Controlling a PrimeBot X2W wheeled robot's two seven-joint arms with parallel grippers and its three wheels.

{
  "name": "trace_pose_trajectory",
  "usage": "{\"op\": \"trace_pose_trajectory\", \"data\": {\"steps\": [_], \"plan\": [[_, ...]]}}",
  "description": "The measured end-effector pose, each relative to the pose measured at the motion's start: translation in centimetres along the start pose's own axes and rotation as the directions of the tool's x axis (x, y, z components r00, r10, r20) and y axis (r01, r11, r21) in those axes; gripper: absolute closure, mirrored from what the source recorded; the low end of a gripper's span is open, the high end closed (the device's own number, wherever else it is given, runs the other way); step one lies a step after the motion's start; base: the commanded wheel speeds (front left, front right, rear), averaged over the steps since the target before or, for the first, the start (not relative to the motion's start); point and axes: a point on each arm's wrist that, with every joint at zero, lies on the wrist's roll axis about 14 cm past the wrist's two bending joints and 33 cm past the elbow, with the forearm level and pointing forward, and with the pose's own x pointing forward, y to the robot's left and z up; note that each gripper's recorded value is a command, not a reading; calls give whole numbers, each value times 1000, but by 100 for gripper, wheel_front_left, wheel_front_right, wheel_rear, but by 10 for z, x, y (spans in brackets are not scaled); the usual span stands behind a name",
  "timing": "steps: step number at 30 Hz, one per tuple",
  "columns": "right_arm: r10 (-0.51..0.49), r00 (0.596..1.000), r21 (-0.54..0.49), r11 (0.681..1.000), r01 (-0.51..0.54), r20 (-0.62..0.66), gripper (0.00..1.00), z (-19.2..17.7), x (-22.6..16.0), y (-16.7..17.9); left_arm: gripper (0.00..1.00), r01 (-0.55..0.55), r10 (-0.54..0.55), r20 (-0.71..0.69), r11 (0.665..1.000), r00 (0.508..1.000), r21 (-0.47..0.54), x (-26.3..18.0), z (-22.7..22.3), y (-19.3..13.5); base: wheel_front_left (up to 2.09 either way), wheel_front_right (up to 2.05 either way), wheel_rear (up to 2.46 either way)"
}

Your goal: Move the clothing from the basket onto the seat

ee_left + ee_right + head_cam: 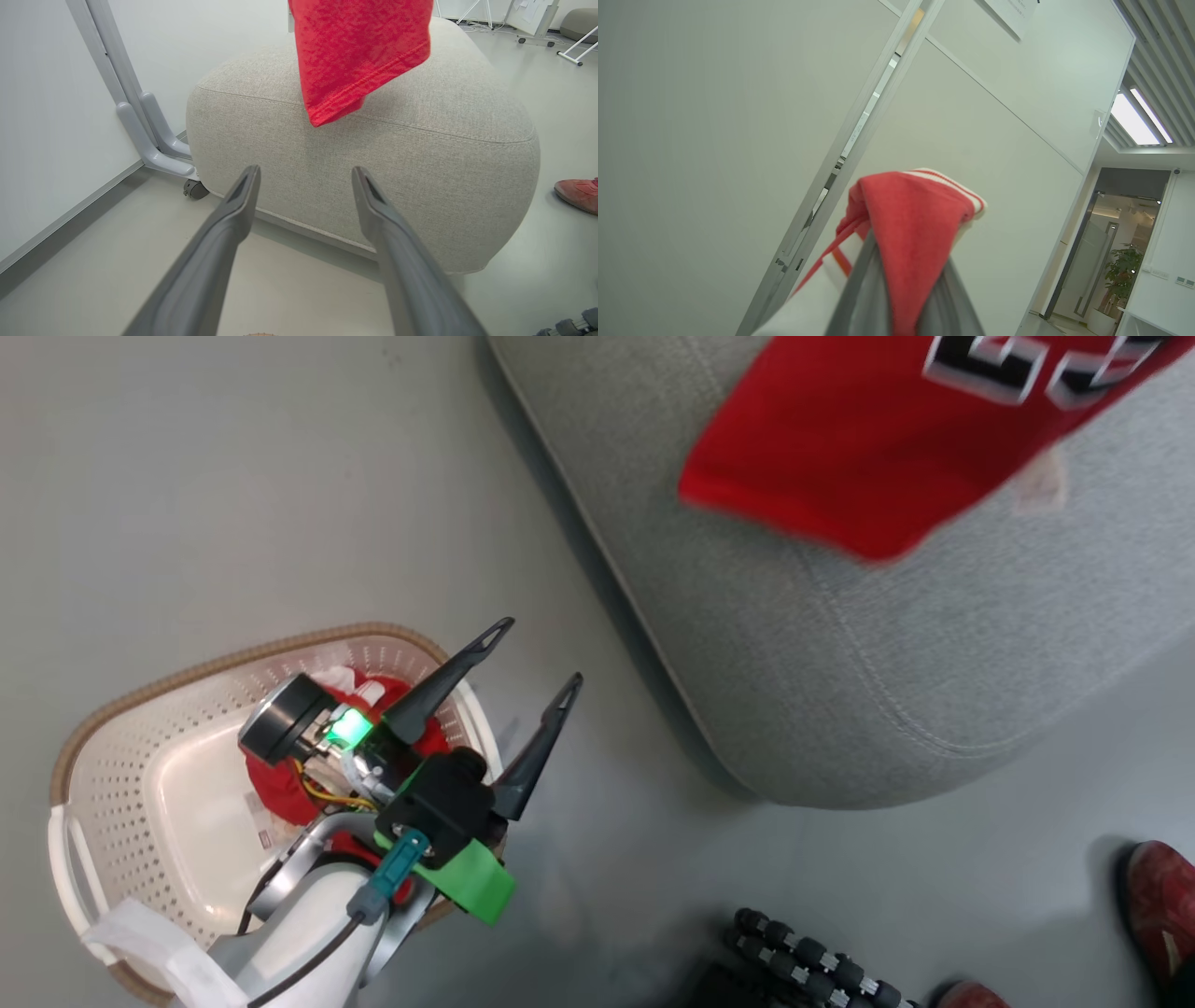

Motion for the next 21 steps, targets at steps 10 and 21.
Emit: {"op": "trace_pose_trajectory", "data": {"steps": [10, 21], "plan": [[-29, 949, -122, 993, -10, -314, 100, -130, -26, -1, 0, -76, 73, -47, 994, 996, -77, -16, -31, 21, 0, 0, 0], [-144, 653, -46, 985, 165, -744, 0, -239, -198, 21, 0, -157, 151, -76, 984, 986, -86, -34, -43, 34, 0, 0, 0]]}}
